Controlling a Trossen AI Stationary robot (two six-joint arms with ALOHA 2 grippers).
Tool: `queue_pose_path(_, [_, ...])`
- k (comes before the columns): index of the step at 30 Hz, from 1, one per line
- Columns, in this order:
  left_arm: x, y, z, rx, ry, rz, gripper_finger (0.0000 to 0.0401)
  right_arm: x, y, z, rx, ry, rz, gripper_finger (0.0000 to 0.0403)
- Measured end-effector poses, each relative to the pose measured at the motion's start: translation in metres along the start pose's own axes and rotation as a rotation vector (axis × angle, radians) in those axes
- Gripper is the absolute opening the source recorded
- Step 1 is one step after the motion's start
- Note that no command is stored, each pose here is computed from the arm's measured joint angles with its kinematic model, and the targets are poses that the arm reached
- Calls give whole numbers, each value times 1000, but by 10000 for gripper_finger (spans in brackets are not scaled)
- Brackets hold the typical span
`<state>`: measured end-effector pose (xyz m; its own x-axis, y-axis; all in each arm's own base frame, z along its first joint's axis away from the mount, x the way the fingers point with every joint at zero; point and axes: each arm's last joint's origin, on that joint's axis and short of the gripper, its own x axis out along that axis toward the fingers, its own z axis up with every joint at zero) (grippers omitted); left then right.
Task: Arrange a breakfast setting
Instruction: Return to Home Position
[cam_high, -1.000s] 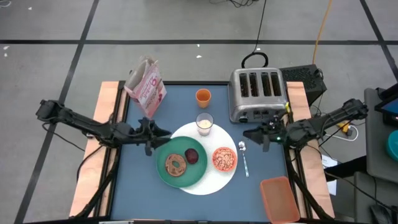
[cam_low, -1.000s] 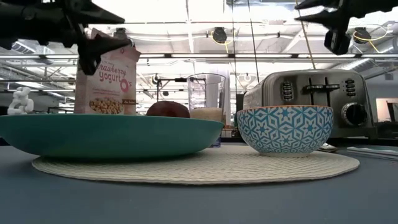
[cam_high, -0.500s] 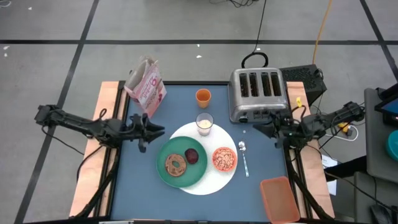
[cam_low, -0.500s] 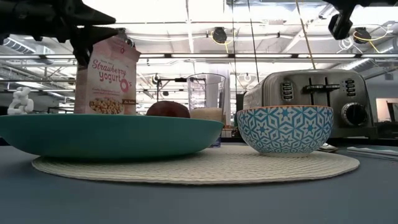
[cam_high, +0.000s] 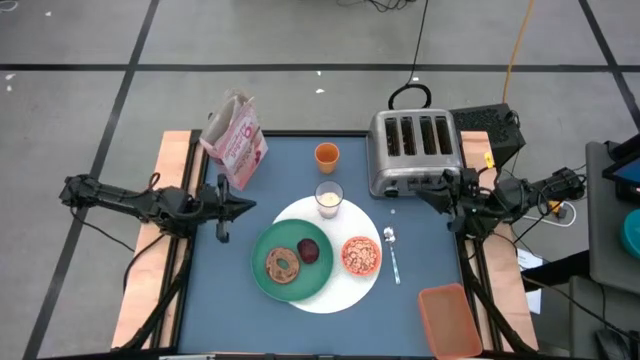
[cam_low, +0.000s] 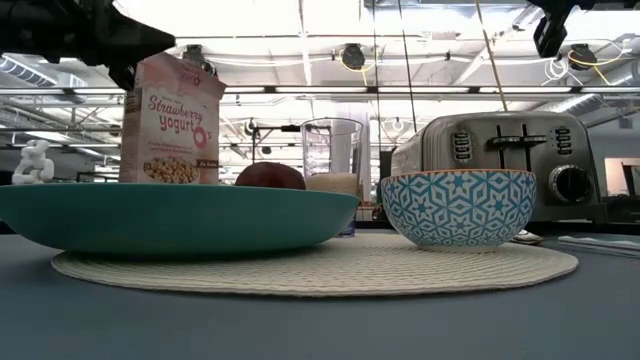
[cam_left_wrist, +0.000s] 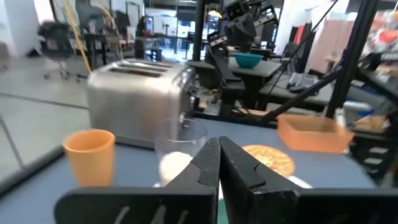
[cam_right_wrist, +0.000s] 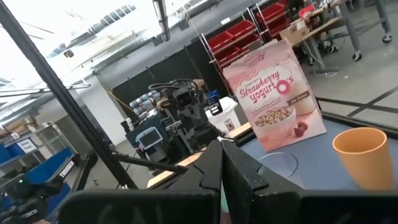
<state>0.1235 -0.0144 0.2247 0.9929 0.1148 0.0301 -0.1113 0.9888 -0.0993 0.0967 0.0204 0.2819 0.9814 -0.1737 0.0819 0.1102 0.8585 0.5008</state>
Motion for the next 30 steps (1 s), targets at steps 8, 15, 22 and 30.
queue_pose_path(8, [-11,14,4,146,-20,140,6,-2,-2,-1,-24,12,-5,0])
queue_pose_path(15, [-14,22,-1,174,32,165,6,-2,-3,-2,-35,30,-13,0])
queue_pose_path(22, [-11,24,-20,197,65,146,6,-2,-3,-3,-36,31,-14,0])
queue_pose_path(30, [-10,26,-31,181,57,150,6,-2,-3,-3,-38,34,-15,0])
